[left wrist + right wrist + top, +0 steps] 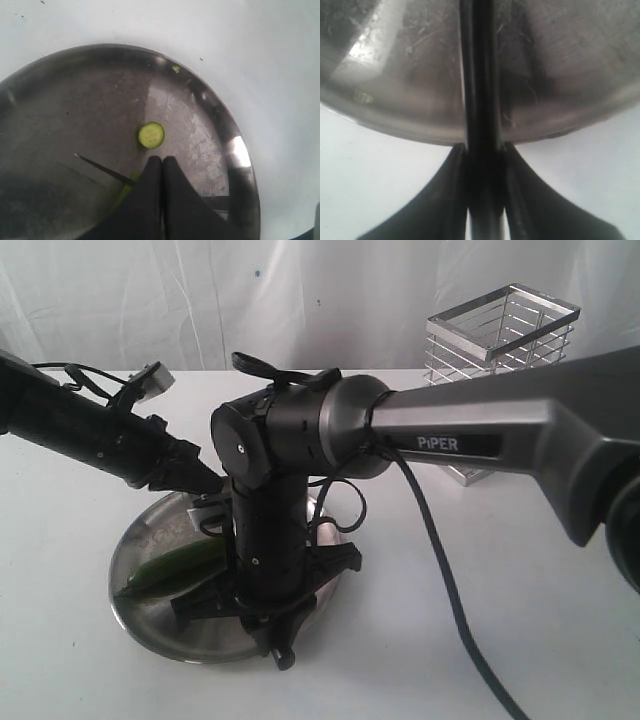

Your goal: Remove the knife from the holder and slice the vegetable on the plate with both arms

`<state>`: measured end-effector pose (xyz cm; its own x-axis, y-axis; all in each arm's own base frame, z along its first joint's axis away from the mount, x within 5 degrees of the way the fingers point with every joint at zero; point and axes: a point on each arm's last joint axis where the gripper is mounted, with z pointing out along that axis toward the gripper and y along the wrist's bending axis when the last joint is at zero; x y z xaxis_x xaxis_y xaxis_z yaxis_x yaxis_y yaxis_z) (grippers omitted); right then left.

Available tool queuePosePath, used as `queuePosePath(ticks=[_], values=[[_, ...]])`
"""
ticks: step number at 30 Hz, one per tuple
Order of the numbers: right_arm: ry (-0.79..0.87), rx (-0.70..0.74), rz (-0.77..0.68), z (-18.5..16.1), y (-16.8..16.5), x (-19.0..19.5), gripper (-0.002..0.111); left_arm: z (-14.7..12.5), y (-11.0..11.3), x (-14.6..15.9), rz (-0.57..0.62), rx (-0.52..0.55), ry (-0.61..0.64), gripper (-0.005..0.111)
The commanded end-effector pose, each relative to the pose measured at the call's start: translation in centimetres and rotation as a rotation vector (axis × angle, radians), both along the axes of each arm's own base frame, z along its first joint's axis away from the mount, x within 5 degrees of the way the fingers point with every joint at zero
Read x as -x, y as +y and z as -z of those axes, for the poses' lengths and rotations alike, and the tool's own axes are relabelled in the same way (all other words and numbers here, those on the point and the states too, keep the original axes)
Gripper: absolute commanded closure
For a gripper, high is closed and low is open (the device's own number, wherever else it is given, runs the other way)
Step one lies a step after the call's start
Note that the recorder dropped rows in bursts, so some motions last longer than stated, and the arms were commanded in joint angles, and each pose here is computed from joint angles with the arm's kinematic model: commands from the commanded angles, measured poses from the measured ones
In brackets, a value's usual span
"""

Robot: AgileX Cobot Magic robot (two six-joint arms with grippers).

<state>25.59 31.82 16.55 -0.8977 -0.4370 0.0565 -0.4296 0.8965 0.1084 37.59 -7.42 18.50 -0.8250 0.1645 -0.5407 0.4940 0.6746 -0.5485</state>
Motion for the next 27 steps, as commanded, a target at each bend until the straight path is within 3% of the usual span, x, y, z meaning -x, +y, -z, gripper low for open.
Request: queuePosePath(ticks=[1,27], values=[[0.001,0.001,0.021,0.16,0.1,0.04,0.108,-0.28,-0.19,0.18,0.002,0.039,0.004,0.107],[-0.065,-0.042,0.069,0.54,0.6,-0.68,0.108,-0.66,-0.44,0.06,0.009,0.083,-0.027,0.107]])
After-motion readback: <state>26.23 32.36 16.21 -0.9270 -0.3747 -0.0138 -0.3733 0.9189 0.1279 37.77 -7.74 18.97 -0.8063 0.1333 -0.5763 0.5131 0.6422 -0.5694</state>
